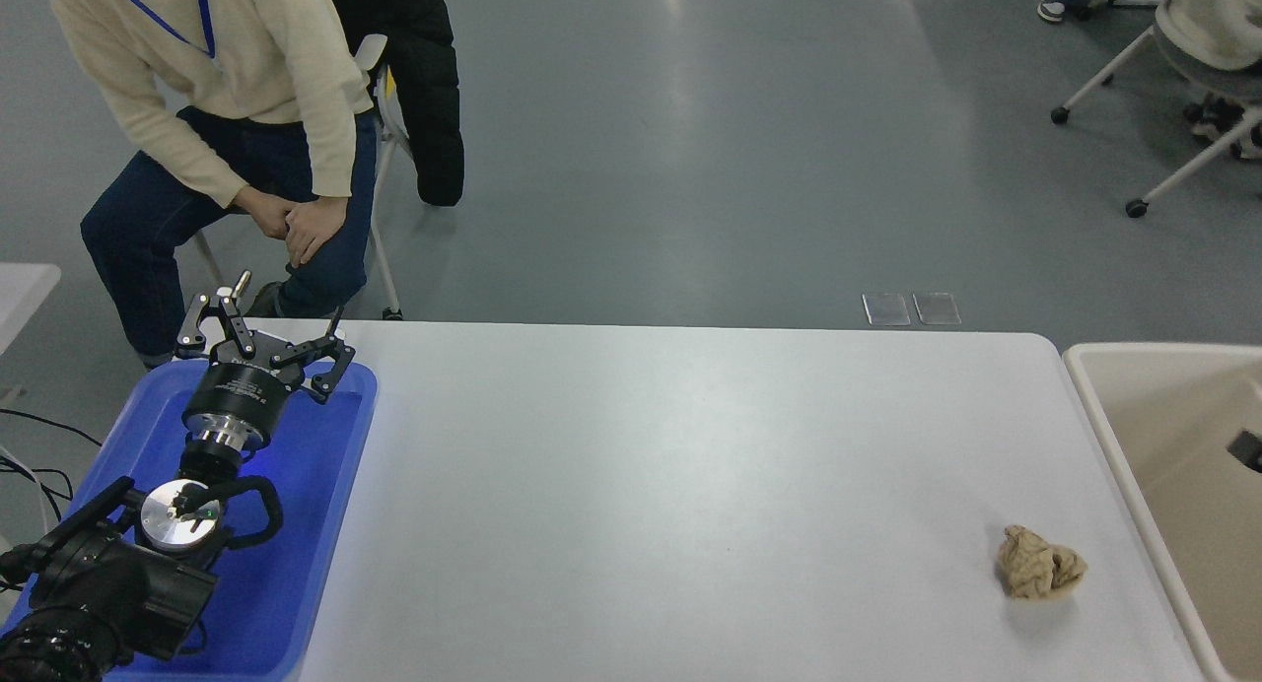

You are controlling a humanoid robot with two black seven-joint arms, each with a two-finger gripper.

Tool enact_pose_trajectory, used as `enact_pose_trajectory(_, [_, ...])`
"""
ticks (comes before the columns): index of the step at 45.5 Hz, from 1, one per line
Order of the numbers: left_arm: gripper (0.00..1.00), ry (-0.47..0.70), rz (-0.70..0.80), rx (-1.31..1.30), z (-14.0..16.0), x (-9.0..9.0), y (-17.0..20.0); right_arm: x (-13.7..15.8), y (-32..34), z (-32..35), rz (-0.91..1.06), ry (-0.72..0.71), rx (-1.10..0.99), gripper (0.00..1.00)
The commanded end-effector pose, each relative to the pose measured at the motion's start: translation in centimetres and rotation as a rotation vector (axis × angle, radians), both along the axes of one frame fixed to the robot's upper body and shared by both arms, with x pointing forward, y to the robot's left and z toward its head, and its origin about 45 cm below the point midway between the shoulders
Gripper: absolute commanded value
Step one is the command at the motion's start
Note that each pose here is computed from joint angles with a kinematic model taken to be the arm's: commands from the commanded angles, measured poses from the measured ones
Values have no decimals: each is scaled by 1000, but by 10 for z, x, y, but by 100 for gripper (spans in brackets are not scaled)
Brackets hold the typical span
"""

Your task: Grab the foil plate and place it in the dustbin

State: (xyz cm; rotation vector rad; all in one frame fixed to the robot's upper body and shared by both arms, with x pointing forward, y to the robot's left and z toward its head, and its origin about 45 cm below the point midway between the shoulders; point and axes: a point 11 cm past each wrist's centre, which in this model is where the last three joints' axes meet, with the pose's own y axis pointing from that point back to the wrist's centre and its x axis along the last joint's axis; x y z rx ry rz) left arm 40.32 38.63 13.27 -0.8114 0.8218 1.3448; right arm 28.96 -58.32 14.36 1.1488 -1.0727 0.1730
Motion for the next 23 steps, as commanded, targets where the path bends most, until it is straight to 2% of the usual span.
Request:
enact_pose_trajectory(1, [100, -1, -2, 1, 0, 0, 0, -5, 60, 41, 229, 70, 122, 100])
enact_pose_trajectory(12, [100, -1, -2, 1, 0, 0, 0, 10, 89, 53, 385, 225, 65, 100])
enact_pose_trajectory(23, [100, -1, -2, 1, 0, 0, 0, 24, 108, 66, 406, 257, 103, 100])
